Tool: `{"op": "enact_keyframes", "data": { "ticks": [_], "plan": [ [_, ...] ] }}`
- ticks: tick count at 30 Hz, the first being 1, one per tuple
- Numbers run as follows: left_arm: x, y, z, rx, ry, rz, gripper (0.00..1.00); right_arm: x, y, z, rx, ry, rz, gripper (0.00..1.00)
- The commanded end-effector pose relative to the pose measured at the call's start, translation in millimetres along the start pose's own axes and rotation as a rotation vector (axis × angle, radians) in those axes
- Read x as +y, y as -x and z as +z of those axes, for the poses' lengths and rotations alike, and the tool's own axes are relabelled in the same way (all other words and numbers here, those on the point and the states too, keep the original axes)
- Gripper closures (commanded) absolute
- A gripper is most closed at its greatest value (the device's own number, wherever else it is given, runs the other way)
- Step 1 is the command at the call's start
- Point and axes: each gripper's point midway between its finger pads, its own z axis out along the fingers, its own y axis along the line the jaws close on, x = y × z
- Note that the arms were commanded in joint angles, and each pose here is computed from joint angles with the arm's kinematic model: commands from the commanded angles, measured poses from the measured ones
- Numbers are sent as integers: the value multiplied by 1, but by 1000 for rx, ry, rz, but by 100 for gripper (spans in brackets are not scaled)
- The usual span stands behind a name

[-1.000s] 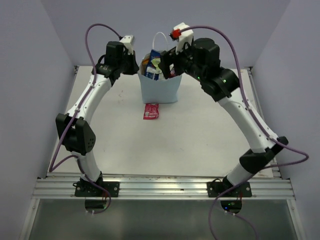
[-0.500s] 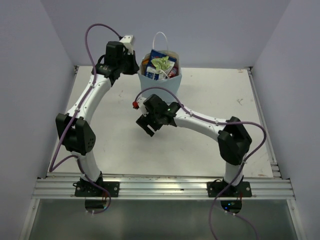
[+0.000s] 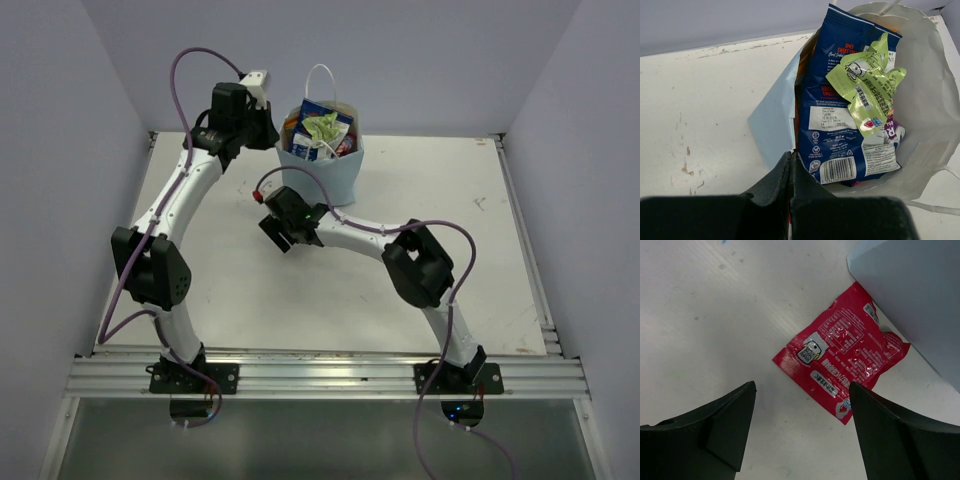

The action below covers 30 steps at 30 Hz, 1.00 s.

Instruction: Place the snacks into the paper bag

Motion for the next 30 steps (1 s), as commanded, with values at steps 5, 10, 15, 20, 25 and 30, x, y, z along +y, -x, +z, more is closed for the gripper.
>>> {"op": "enact_keyframes", "data": {
  "ticks": [5, 10, 15, 20, 25, 30],
  "plan": [
    [-2, 21, -16, -65, -13, 24, 100, -44, 8, 36, -58, -196, 111, 20],
    [-3, 16, -13, -51, -22, 21, 100, -66, 1, 59, -32, -223, 184, 19],
    [-1, 17, -13, -54, -15, 26, 100, -77, -27, 74, 49, -239, 207, 19],
    [1, 22, -14, -67, -12, 27, 100, -68, -69, 81, 169, -201, 217, 31],
    [3, 27, -15, -79, -6, 25, 100, -53, -110, 85, 268, -155, 231, 66],
    [3, 32, -17, -94, -3, 23, 100, -57, -106, 71, 263, -147, 209, 100]
  ]
}}
